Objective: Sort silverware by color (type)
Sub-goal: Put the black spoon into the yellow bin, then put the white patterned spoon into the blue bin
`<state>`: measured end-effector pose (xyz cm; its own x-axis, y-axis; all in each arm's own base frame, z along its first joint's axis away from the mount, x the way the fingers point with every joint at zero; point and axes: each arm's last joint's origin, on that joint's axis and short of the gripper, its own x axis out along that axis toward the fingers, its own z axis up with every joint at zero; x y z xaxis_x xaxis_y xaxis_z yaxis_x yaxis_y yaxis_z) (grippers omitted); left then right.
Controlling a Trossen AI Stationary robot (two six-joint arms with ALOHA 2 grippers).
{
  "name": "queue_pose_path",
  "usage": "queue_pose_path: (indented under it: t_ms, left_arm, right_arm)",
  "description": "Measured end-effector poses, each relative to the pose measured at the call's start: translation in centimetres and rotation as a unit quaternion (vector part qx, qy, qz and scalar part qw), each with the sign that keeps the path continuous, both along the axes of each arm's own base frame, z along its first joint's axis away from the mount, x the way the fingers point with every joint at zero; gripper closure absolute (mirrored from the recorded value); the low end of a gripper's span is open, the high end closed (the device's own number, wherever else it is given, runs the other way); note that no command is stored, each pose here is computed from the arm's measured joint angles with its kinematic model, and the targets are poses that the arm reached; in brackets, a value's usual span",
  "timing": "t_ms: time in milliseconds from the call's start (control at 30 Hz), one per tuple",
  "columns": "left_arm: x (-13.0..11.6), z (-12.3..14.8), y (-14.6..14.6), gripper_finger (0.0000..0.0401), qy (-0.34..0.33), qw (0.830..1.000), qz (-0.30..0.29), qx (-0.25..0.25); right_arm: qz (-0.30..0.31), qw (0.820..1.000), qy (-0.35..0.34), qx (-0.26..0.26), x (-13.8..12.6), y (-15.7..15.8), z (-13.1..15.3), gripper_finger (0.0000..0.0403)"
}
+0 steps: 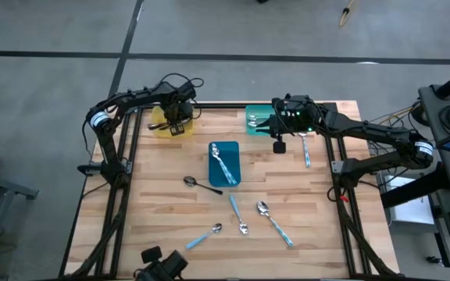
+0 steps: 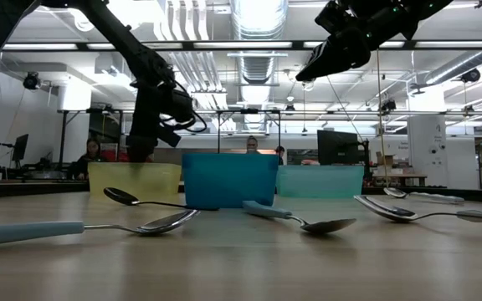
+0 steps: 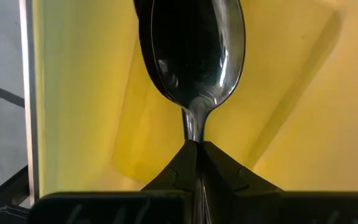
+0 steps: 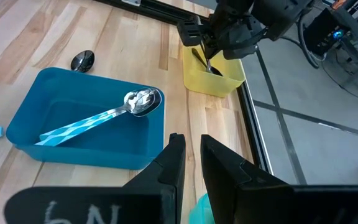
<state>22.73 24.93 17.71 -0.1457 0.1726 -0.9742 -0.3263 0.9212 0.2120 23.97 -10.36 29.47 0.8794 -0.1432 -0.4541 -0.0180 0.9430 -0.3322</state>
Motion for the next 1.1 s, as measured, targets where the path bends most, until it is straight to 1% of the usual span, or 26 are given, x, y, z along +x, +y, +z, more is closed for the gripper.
queue_pose_path:
  t_ms: [133,400,800,967,1033,1100]
  left_arm:
    - [0.0,0.0,0.0,0.0400,-0.001,1.000,0.000,0.002]
    - [0.1,0.0,0.1,0.0387,-0.003,1.000,-0.007,0.005]
    - [0.1,0.0,0.1,0.0385,-0.004,1.000,0.002,0.006]
    - [0.5,1.5,0.3,0.0385,-0.010,1.000,0.020,0.019]
    - [0.7,2.4,0.4,0.0384,-0.026,0.998,0.039,0.031]
    - [0.9,3.4,0.3,0.0384,-0.061,0.996,0.058,0.034]
  right_arm:
    - [0.000,1.000,0.000,0.000,0.0,0.0,0.0,0.0360]
    - [0.000,1.000,0.000,0.000,0.0,0.0,0.0,0.0360]
    - [0.000,1.000,0.003,0.001,0.0,0.0,-0.1,0.0360]
    - [-0.007,1.000,0.001,0.014,0.0,0.0,-0.1,0.0360]
    - [-0.014,1.000,-0.002,0.027,0.0,0.0,0.0,0.0360]
    - [-0.026,0.999,-0.004,0.044,0.0,0.0,0.0,0.0360]
